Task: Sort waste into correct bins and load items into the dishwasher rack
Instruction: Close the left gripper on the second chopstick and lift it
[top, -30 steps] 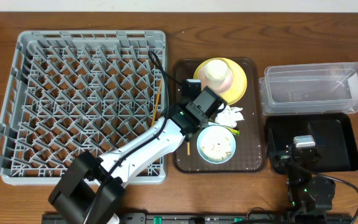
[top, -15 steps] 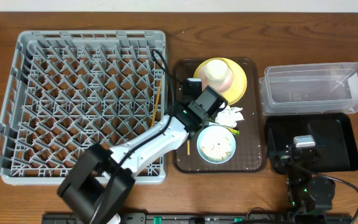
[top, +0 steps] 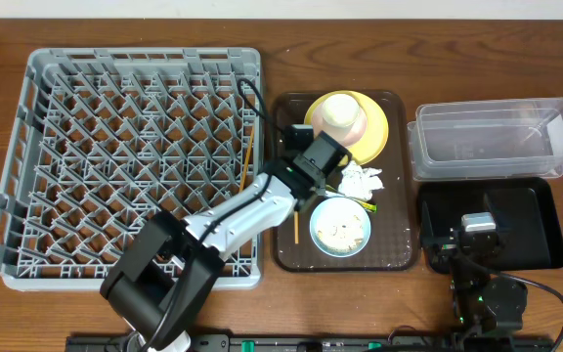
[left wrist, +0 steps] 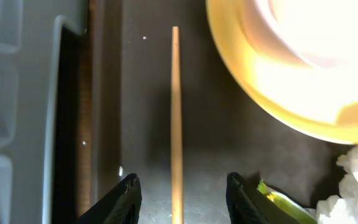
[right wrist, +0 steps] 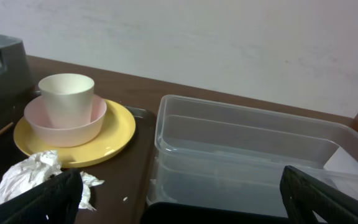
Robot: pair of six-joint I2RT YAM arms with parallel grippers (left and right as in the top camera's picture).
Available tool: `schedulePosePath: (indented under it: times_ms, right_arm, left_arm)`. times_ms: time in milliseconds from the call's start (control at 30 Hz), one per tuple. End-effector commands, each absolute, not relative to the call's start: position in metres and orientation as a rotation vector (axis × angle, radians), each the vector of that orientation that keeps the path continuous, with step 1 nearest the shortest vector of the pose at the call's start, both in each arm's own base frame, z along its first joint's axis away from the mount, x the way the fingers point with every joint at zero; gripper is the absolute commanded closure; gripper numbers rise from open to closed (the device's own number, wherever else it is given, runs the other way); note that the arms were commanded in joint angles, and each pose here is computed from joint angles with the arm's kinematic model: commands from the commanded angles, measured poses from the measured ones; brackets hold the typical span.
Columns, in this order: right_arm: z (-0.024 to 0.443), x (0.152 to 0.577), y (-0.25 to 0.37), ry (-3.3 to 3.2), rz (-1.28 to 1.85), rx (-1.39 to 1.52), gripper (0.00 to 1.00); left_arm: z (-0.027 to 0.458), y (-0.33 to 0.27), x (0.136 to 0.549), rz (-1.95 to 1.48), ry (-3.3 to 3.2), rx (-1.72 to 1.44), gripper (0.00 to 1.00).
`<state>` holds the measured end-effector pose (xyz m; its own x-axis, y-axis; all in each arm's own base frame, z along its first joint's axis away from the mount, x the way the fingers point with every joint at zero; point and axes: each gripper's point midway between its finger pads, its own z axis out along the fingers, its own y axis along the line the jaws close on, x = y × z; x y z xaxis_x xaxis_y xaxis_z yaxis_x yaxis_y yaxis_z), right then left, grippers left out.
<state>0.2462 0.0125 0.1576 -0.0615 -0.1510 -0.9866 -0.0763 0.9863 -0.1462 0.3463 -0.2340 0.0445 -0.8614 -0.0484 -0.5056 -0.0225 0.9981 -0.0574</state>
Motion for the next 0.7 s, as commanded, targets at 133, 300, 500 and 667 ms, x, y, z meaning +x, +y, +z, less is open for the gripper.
schedulePosePath:
  times_ms: [133,300,500,667]
  right_arm:
    - [0.157,0.246,0.011,1.634,-0.075,-0.179,0.01]
    - [0.157,0.246,0.011,1.634,-0.075,-0.179,0.01]
    - [0.157,0.246,0.011,1.634,-0.075,-0.179,0.01]
    - [0.157,0.246,0.011,1.634,-0.075,-0.179,0.01]
  left_arm:
    - [0.023,-0.231,0.349,-0.193,2.714,-0.073,0.53]
    - [0.021,-0.232,0.35,-0.202,2.714,-0.068,0.53]
    - [0.021,-0.232,0.35,-0.2,2.716,-0.068,0.66]
    - [0.017,-0.231,0.35,-0.189,2.72,-0.069,0.67]
